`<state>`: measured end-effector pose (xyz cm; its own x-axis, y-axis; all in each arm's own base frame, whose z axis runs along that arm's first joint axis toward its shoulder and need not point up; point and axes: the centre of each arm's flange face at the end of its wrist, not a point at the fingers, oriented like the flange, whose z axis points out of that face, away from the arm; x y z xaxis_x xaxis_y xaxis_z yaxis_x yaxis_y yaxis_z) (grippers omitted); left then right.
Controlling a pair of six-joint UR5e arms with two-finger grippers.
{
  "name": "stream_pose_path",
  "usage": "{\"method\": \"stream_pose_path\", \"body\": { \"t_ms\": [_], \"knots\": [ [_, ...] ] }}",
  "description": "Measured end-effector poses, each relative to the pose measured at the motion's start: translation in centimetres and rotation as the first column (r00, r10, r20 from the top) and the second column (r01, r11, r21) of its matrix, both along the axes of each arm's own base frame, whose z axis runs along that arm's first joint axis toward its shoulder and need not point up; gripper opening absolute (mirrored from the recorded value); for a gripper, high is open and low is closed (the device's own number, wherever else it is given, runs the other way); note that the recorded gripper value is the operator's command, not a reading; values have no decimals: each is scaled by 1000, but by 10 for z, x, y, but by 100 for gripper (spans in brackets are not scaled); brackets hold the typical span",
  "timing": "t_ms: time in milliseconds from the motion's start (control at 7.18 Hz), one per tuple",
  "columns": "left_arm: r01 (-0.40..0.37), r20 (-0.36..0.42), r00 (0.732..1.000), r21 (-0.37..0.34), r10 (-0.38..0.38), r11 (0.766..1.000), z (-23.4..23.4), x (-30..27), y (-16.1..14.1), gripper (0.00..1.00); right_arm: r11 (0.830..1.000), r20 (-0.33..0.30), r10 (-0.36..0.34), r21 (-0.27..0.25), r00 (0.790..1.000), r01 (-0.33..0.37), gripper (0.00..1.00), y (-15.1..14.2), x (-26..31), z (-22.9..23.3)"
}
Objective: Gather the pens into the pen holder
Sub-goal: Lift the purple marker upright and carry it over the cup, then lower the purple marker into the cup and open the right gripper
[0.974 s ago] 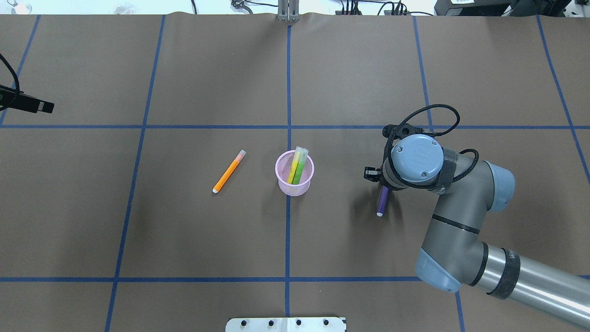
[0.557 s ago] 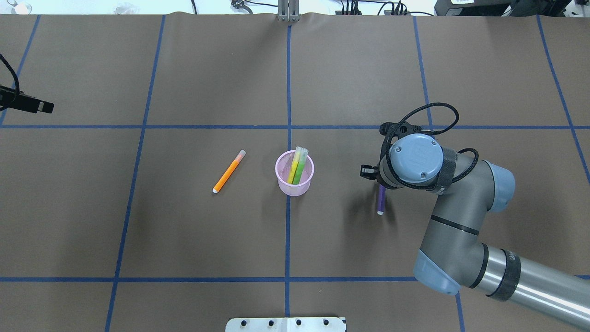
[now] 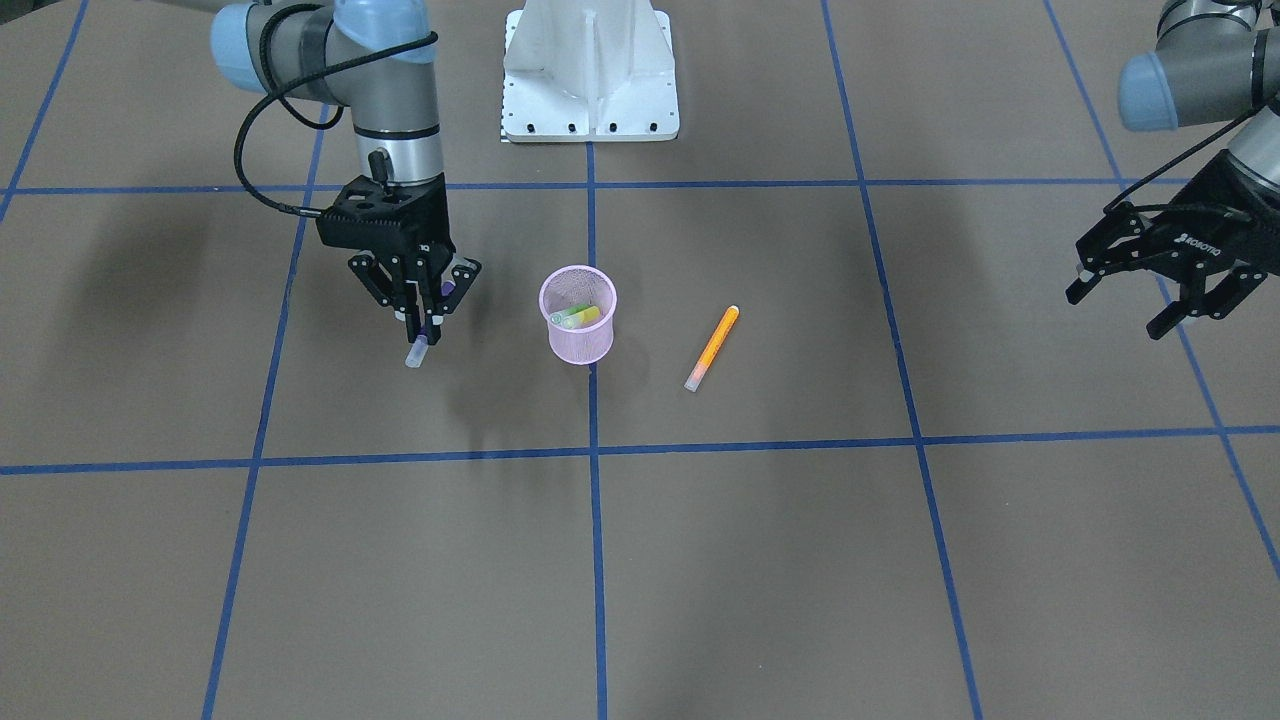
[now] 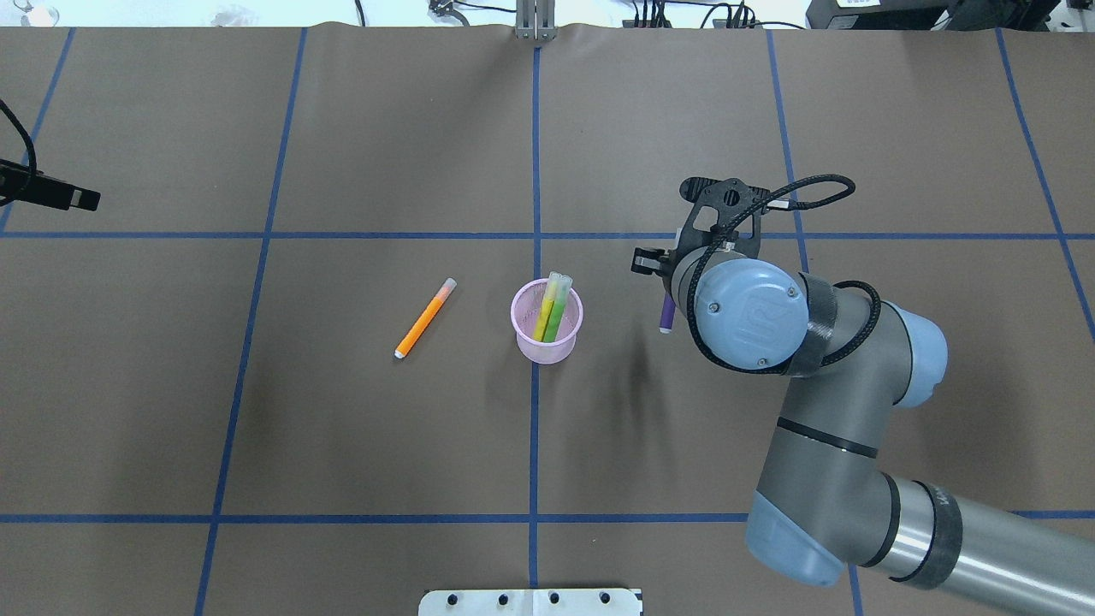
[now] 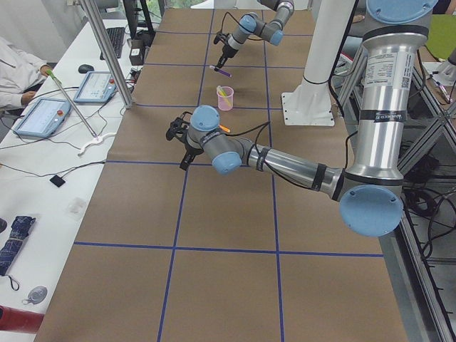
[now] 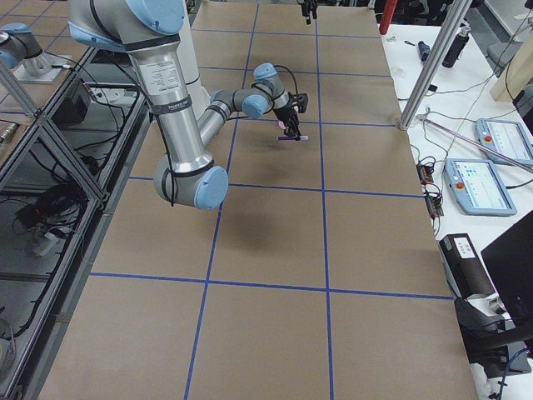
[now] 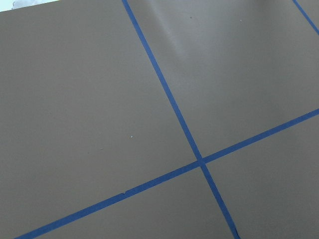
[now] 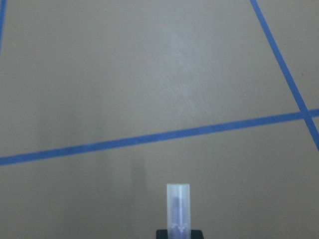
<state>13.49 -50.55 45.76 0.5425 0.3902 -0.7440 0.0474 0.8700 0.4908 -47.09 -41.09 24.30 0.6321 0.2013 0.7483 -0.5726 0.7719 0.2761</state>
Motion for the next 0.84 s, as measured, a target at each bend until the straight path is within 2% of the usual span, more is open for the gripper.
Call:
{"method": "stream_pose_path", "body": {
  "t_ms": [139,418,835],
  "knots": [
    [0,1,1000,-4,0,1000,2,0,0,100,996,45,80,46,996,-82,0,6,-7,-26],
    [0,3,1000,-10,0,1000,4,0,-1,100,975,98,178,118,979,-189,0,23,-29,-60],
    [-1,9,1000,-24,1,1000,11,2,-2,100,948,100,249,180,963,-264,0,44,-77,-74]
  ]
}}
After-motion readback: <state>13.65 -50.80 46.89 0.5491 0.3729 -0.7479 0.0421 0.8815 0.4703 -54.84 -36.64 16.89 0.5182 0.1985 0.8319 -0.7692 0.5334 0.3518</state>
